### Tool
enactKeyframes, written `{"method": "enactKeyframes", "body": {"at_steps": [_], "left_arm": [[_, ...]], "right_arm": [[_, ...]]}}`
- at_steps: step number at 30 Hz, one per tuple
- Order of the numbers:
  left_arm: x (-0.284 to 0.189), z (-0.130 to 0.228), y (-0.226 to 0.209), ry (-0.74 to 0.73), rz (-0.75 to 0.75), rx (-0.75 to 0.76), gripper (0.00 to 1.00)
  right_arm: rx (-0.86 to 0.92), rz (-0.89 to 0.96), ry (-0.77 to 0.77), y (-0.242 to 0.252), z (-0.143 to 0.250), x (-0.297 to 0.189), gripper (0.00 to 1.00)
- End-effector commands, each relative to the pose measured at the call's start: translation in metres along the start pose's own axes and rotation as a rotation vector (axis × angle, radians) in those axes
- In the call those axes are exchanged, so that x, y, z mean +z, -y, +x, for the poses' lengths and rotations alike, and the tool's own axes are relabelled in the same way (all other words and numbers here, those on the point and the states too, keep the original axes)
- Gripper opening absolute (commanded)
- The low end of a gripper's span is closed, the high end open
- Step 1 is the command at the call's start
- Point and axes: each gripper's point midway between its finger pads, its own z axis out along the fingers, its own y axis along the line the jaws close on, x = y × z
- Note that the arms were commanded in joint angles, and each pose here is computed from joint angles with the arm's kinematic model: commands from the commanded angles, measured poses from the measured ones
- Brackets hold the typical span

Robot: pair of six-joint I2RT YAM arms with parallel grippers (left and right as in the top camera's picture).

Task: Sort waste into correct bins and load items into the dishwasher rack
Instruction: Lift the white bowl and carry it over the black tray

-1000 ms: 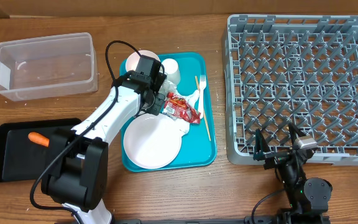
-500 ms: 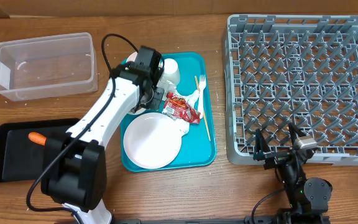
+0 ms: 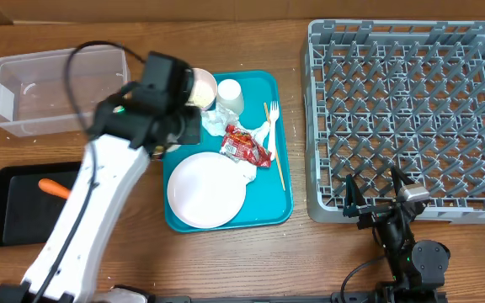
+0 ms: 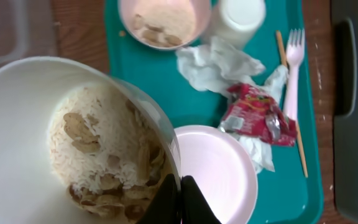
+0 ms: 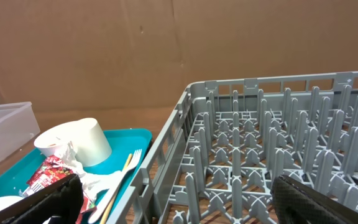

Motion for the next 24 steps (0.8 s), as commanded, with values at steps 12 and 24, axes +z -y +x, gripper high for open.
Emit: {"method": "enactKeyframes", "body": {"at_steps": [12,24], "left_arm": [[-0.030,0.011,-0.122,0.025,0.314,-0.513,0.04],[-0.005,0.051,-0.199,0.258,0.615,-0.813,0.04]], "right_arm": [[-0.008,-0.003,0.005,0.000,0.002,0.000,1.00],[-0.008,-0.003,0.005,0.000,0.002,0.000,1.00]]}}
